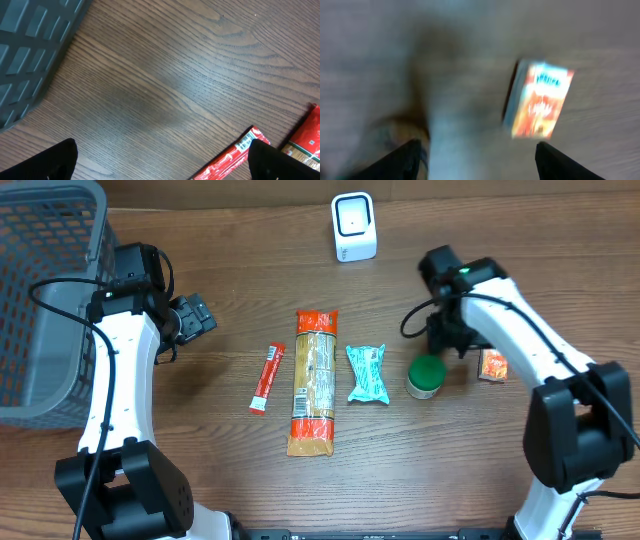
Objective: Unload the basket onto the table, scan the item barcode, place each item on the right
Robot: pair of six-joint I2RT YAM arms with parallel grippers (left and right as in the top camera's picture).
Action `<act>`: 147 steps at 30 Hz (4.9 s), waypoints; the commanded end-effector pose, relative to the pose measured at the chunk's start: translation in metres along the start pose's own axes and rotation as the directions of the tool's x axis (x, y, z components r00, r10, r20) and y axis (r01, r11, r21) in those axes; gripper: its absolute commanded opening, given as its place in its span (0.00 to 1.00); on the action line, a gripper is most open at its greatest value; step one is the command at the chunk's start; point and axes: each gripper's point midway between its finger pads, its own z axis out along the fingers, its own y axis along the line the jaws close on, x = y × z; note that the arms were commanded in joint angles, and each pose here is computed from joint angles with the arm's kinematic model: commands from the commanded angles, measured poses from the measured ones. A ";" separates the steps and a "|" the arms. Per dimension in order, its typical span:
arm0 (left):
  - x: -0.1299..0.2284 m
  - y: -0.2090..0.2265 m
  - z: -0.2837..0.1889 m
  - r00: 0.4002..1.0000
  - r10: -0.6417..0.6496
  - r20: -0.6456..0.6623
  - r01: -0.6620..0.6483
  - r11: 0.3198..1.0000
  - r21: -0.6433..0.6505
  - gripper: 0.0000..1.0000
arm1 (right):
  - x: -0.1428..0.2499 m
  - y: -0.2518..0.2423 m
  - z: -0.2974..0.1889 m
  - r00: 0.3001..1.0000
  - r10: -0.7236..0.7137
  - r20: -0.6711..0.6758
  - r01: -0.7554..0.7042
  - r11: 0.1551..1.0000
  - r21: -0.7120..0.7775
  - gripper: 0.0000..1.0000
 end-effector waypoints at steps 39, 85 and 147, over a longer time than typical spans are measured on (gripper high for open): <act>-0.005 -0.003 -0.009 1.000 0.011 0.027 -0.011 1.000 0.013 1.00 | 0.006 -0.046 0.077 0.968 0.251 0.007 -0.250 0.967 -0.050 0.04; -0.005 -0.002 -0.009 1.000 0.010 0.026 -0.010 1.000 0.012 1.00 | -0.007 -0.047 0.050 0.881 0.472 -0.025 -0.224 0.371 -0.901 0.04; -0.005 -0.002 -0.009 1.000 0.010 0.026 -0.010 1.000 0.012 1.00 | 0.021 -0.063 0.061 0.939 0.341 -0.051 -0.275 0.652 -0.707 0.36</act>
